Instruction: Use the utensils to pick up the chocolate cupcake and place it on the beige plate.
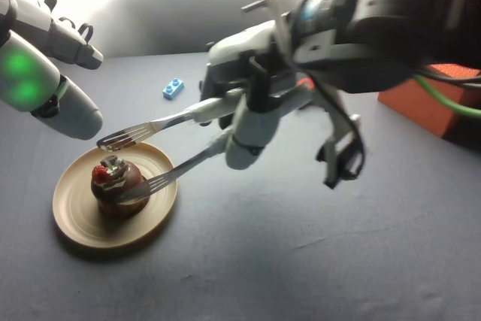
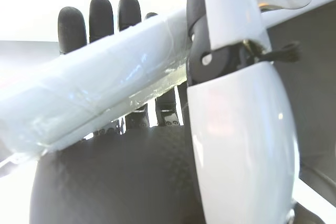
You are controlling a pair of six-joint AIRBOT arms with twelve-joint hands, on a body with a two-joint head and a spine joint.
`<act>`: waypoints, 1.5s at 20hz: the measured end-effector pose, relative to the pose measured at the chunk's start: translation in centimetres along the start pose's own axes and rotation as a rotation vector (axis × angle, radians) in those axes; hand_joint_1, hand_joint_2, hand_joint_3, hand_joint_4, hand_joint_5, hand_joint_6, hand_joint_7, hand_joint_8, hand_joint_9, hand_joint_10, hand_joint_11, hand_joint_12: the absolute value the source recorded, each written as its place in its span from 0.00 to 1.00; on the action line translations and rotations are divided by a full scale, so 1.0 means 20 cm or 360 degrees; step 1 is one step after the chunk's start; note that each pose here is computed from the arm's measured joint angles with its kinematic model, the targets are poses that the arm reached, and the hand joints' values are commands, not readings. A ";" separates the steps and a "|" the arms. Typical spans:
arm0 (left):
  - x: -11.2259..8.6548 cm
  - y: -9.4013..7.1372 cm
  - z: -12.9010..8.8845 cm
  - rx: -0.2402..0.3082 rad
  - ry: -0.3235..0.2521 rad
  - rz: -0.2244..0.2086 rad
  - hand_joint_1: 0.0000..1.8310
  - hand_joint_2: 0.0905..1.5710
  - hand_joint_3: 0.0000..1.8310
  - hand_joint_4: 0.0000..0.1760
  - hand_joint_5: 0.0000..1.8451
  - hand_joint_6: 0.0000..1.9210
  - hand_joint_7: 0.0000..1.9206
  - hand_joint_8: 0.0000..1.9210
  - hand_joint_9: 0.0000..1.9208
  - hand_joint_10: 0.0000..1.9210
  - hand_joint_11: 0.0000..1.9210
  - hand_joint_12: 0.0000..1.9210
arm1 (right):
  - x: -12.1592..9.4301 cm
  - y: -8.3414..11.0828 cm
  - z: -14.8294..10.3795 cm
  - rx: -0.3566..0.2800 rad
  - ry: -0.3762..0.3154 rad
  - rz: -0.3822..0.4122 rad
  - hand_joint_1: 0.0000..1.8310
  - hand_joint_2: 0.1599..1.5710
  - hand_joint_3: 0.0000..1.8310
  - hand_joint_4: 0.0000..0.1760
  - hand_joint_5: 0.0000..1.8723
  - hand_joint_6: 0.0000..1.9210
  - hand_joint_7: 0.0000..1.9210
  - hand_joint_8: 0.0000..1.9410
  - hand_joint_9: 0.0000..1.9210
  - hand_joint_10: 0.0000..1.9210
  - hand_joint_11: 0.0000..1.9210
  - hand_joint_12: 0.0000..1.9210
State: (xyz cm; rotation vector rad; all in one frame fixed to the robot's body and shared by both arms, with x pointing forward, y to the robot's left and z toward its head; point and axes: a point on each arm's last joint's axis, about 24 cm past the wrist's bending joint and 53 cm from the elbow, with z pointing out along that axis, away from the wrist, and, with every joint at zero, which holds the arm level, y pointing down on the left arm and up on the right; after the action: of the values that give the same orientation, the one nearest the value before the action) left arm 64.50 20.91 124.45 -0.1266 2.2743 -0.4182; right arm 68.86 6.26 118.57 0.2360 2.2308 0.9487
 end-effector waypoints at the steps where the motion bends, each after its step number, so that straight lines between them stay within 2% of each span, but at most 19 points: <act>1: 0.00 0.00 0.00 0.0004 0.0001 -0.0001 0.11 0.69 0.00 0.00 0.02 0.00 0.04 0.00 0.04 0.00 0.00 0.09 | -0.01 -0.03 -0.04 -0.0001 -0.0007 0.0000 0.59 0.61 0.00 0.00 0.36 0.00 0.38 0.06 0.27 0.37 0.17 0.67; 3: 0.00 0.00 0.00 0.0000 0.0000 0.0000 0.11 0.69 0.00 0.00 0.02 0.00 0.04 0.00 0.04 0.00 0.00 0.09 | -0.03 -0.09 -0.13 -0.0003 -0.0019 0.0003 0.59 0.61 0.00 0.00 0.35 0.00 0.37 0.05 0.26 0.37 0.17 0.67; 5: 0.00 0.01 0.00 -0.0002 0.0000 -0.0008 0.12 0.68 0.00 0.00 0.03 0.00 0.05 0.00 0.05 0.00 0.00 0.12 | -0.02 -0.13 -0.20 -0.0043 -0.0032 -0.0099 0.60 0.61 0.00 0.00 0.35 0.00 0.36 0.05 0.25 0.37 0.15 0.67; 6: -0.01 0.01 0.00 -0.0004 -0.0002 -0.0006 0.12 0.69 0.00 0.00 0.03 0.00 0.06 0.00 0.05 0.00 0.00 0.13 | -0.02 -0.17 -0.23 -0.0048 -0.0041 -0.0198 0.61 0.61 0.00 0.00 0.35 0.00 0.36 0.04 0.25 0.36 0.16 0.65; 7: -0.01 0.01 0.00 -0.0004 -0.0002 -0.0007 0.12 0.69 0.00 0.00 0.04 0.00 0.06 0.00 0.05 0.00 0.00 0.14 | -0.02 -0.19 -0.25 -0.0045 -0.0094 -0.0322 0.60 0.62 0.00 0.00 0.34 0.00 0.35 0.04 0.25 0.35 0.15 0.64; 8: -0.01 0.01 0.00 -0.0004 -0.0002 -0.0007 0.11 0.69 0.00 0.00 0.03 0.00 0.05 0.00 0.05 0.00 0.00 0.12 | -0.02 -0.20 -0.26 -0.0046 -0.0151 -0.0422 0.60 0.62 0.00 0.00 0.34 0.00 0.36 0.04 0.26 0.34 0.16 0.63; 10: 0.00 0.01 0.00 -0.0002 0.0000 -0.0009 0.11 0.69 0.00 0.00 0.03 0.00 0.05 0.00 0.05 0.00 0.00 0.12 | -0.08 -0.19 -0.28 -0.0091 -0.0336 -0.0639 0.59 0.62 0.00 0.00 0.35 0.00 0.37 0.04 0.27 0.34 0.16 0.64; 12: 0.00 0.01 0.00 -0.0004 0.0000 -0.0008 0.11 0.69 0.00 0.00 0.04 0.00 0.06 0.00 0.05 0.00 0.00 0.13 | -0.08 -0.21 -0.28 -0.0120 -0.0418 -0.0773 0.58 0.64 0.00 0.00 0.35 0.00 0.37 0.03 0.26 0.33 0.16 0.63; 13: 0.00 0.01 0.00 -0.0005 -0.0002 -0.0007 0.12 0.69 0.00 0.00 0.04 0.00 0.06 0.00 0.05 0.00 0.00 0.13 | -0.06 -0.24 -0.26 -0.0122 -0.0411 -0.0785 0.58 0.65 0.00 0.00 0.34 0.00 0.37 0.03 0.26 0.32 0.16 0.61; 15: 0.00 0.01 0.00 -0.0004 -0.0001 -0.0008 0.11 0.69 0.00 0.00 0.04 0.00 0.06 0.00 0.05 0.00 0.00 0.14 | 0.02 -0.31 -0.24 -0.0137 -0.0357 -0.0717 0.58 0.65 0.00 0.00 0.34 0.00 0.38 0.02 0.29 0.29 0.17 0.58; 18: 0.00 0.01 0.00 -0.0002 -0.0001 -0.0009 0.12 0.69 0.00 0.00 0.04 0.00 0.07 0.00 0.06 0.00 0.00 0.15 | 0.12 -0.31 -0.22 -0.0225 -0.0278 -0.0636 0.57 0.65 0.00 0.00 0.35 0.00 0.39 0.02 0.31 0.26 0.18 0.60; 21: -0.01 0.01 0.00 -0.0006 -0.0002 -0.0007 0.11 0.69 0.00 0.00 0.04 0.00 0.07 0.00 0.05 0.00 0.00 0.16 | 0.22 -0.35 -0.20 -0.0233 -0.0189 -0.0575 0.58 0.65 0.00 0.00 0.36 0.00 0.39 0.01 0.30 0.26 0.17 0.60; 23: 0.00 0.01 0.00 -0.0005 -0.0002 -0.0007 0.11 0.69 0.00 0.00 0.04 0.00 0.06 0.00 0.04 0.00 0.00 0.14 | 0.23 -0.38 -0.20 -0.0223 -0.0174 -0.0570 0.57 0.65 0.00 0.00 0.37 0.00 0.40 0.01 0.31 0.27 0.19 0.59; 27: -0.01 0.01 0.00 -0.0005 -0.0002 -0.0007 0.11 0.69 0.00 0.00 0.04 0.00 0.06 0.00 0.04 0.00 0.00 0.14 | 0.20 -0.46 -0.22 -0.0170 -0.0191 -0.0545 0.57 0.65 0.00 0.00 0.36 0.00 0.40 0.02 0.30 0.28 0.18 0.60; 30: 0.00 0.01 0.00 -0.0002 0.0000 -0.0009 0.11 0.69 0.00 0.00 0.04 0.00 0.06 0.00 0.04 0.00 0.00 0.14 | 0.20 -0.47 -0.22 -0.0163 -0.0187 -0.0543 0.57 0.65 0.00 0.00 0.36 0.00 0.40 0.02 0.31 0.28 0.18 0.60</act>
State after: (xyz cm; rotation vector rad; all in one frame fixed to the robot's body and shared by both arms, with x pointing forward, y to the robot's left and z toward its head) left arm 64.59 21.07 124.43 -0.1336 2.2747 -0.4194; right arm 63.91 -1.33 112.14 -0.1297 2.0238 0.8355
